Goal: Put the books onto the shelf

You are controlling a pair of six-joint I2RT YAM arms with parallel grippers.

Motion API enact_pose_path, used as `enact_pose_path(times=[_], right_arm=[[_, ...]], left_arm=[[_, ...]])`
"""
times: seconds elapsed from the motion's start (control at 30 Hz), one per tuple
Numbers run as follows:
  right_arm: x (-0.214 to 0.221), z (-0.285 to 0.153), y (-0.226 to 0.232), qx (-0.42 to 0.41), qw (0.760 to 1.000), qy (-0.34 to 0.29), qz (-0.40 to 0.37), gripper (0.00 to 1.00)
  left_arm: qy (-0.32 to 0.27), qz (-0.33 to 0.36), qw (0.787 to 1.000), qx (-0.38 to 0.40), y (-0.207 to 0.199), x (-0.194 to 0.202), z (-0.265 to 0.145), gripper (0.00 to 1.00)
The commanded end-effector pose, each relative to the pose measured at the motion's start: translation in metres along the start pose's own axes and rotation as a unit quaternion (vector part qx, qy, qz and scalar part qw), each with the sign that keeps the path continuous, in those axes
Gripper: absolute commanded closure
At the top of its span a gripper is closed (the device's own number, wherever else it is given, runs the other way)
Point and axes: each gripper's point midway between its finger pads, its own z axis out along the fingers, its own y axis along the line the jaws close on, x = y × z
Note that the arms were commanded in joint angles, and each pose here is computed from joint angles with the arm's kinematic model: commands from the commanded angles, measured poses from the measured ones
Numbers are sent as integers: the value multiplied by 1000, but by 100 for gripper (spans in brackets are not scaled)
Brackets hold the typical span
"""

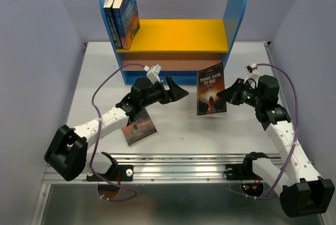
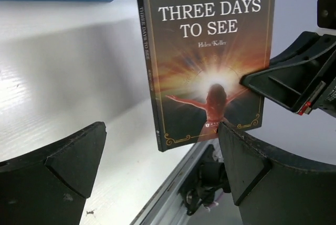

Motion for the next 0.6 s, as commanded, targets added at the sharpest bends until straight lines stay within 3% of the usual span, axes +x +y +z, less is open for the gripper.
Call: enact_pose_path(times=[0.0, 0.13, 0.27, 0.43, 0.57], right_arm=[[-37, -28, 67, -106, 990, -50, -79, 99], [-53, -48, 102, -155, 978, -81, -112, 99], [-54, -62, 127, -205, 969, -72, -115, 99], [-53, -67, 136, -224, 966, -64, -113, 99], [-53, -75, 150, -257, 958, -65, -112, 99]], left_arm=[[19, 6, 992, 126, -33, -3, -23, 1], [22, 21, 980, 198, -55, -3, -34, 1], [16, 38, 959, 281, -84, -5, -50, 1], [-4, 67, 945, 321, -103, -15, -59, 1], [-19, 82, 945, 316, -106, -24, -55, 1]])
